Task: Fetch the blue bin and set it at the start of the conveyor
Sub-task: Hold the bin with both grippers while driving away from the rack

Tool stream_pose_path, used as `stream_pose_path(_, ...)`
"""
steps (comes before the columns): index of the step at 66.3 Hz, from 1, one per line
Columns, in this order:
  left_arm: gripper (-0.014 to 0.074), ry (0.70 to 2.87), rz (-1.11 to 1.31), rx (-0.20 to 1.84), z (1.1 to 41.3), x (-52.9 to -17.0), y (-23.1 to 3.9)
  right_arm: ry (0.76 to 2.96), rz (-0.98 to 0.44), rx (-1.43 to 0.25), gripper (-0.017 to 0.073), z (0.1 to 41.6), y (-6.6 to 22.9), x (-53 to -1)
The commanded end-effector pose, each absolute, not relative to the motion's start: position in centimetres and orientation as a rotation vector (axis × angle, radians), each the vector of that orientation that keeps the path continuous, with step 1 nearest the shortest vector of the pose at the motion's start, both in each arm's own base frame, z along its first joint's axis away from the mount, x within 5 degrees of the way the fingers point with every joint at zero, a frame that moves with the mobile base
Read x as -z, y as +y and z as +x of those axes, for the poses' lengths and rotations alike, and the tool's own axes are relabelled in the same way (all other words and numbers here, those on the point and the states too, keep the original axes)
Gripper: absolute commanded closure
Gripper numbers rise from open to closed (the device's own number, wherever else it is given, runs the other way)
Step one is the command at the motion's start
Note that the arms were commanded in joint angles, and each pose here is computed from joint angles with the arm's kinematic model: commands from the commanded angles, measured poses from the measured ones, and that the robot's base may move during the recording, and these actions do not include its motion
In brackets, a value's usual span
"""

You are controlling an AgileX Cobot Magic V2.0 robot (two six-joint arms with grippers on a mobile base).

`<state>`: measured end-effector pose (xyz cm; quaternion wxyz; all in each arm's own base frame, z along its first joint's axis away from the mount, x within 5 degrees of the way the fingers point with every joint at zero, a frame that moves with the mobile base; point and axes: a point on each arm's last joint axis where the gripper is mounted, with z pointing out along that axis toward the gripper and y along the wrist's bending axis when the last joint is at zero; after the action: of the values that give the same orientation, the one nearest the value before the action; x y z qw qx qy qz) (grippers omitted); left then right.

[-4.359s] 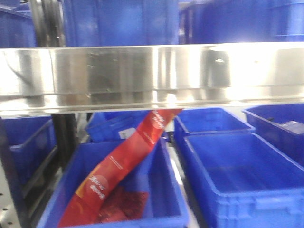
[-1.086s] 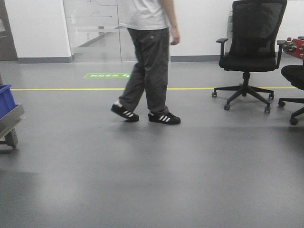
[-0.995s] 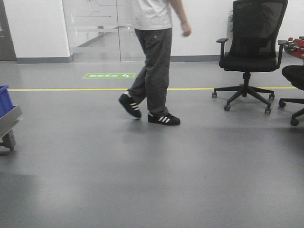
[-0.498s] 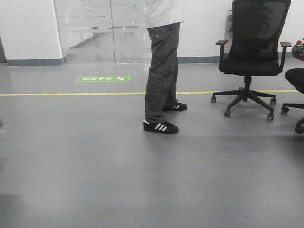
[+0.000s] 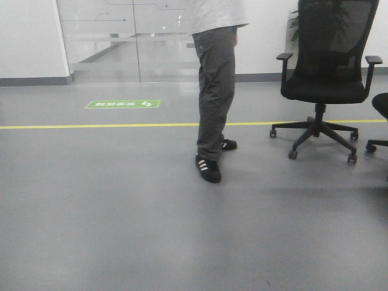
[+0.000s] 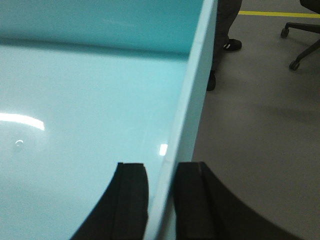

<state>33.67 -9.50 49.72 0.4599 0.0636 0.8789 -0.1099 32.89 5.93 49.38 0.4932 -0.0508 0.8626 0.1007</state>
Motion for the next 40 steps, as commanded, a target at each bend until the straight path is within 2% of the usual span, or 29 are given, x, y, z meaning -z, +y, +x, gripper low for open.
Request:
stream_pose_path(1,0.0705,2.118,0.171,0.291,33.17,-50.55,-9.73,2.007,-0.110,-0.238,0.0711,32.77,5.76,-50.51)
stream_pose_path(40,0.0705,2.115,0.170,0.279,33.20,-50.56,-9.66,2.007,-0.110,-0.238,0.0711,32.77,5.76,-50.51)
